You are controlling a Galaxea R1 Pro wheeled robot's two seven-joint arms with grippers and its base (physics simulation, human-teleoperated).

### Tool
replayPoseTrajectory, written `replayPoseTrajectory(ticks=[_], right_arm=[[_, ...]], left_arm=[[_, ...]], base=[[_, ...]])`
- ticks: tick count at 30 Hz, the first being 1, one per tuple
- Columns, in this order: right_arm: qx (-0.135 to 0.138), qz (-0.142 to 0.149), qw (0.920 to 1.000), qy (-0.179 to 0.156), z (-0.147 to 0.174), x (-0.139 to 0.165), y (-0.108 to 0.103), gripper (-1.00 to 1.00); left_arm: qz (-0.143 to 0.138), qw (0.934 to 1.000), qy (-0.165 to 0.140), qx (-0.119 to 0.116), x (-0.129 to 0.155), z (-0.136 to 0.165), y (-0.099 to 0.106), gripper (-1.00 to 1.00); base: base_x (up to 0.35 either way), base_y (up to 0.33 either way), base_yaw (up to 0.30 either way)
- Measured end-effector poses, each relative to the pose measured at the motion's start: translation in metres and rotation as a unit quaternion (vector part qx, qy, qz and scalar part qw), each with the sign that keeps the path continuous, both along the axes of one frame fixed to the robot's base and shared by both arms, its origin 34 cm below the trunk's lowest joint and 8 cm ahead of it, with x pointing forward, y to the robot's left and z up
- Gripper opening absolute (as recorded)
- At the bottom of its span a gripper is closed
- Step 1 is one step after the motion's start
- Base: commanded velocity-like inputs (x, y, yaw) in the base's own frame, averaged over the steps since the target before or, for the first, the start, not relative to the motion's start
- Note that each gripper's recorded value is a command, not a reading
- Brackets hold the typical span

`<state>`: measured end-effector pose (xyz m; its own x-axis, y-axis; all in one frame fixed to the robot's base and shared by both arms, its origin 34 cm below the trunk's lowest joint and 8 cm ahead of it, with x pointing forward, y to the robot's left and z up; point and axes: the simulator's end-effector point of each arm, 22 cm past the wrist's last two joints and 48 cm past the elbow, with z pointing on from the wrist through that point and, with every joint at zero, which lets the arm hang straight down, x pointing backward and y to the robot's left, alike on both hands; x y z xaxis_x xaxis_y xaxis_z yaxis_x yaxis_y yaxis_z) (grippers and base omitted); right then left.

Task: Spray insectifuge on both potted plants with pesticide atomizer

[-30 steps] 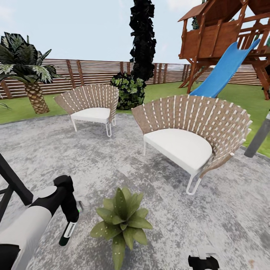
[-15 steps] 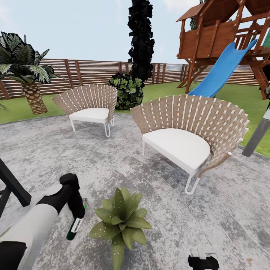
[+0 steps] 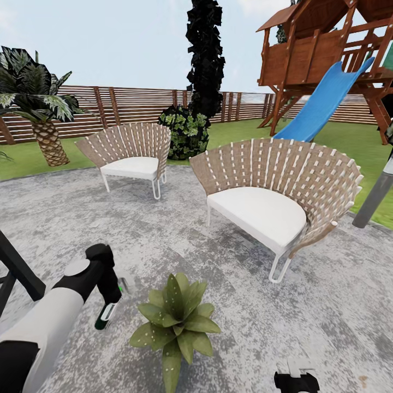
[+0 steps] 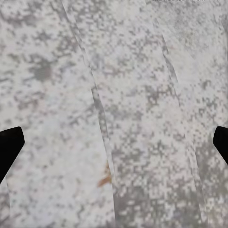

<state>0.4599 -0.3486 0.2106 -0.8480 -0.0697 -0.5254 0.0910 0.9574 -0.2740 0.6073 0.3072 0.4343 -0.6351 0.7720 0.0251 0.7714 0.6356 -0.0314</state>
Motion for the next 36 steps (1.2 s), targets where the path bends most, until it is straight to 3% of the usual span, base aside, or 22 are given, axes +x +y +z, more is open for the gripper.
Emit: replayPoseTrajectory(ticks=[13, 19, 24, 27, 31, 33, 35, 36], right_arm=[[0.000, 0.000, 1.0000, 0.000, 0.000, 0.000, 0.000, 1.00], [0.000, 0.000, 1.0000, 0.000, 0.000, 0.000, 0.000, 1.00], [0.000, 0.000, 1.0000, 0.001, 0.000, -0.001, 0.000, 1.00], [0.000, 0.000, 1.0000, 0.001, 0.000, -0.001, 0.000, 1.00], [0.000, 0.001, 1.0000, 0.001, 0.000, -0.001, 0.000, 1.00], [0.000, 0.001, 1.0000, 0.001, 0.000, 0.000, 0.000, 1.00], [0.000, 0.001, 1.0000, 0.001, -0.001, -0.001, 0.000, 1.00], [0.000, 0.000, 1.0000, 0.001, 0.000, -0.001, 0.000, 1.00]], left_arm=[[-0.001, 0.9999, -0.010, 0.009, 0.003, -0.002, 0.002, -1.00], [0.001, 0.9978, -0.048, 0.046, 0.018, -0.006, 0.021, -1.00], [-0.005, 0.9988, -0.025, 0.043, -0.011, -0.037, 0.010, -1.00], [-0.006, 0.9988, -0.023, 0.042, -0.014, -0.039, 0.008, -1.00], [0.001, 0.9986, -0.019, 0.049, -0.017, -0.041, 0.022, -1.00], [0.010, 0.9981, -0.017, 0.058, -0.020, -0.040, 0.041, -1.00], [0.017, 0.9976, 0.005, 0.068, -0.045, -0.055, 0.059, -1.00], [0.015, 0.9976, 0.007, 0.067, -0.048, -0.058, 0.057, -1.00]], base=[[0.077, 0.028, 0.000], [0.007, 0.002, 0.000], [0.000, 0.000, 0.000], [0.000, 0.000, 0.000], [0.000, 0.000, 0.000], [0.000, 0.000, 0.000], [0.000, 0.000, 0.000], [0.000, 0.000, 0.000]])
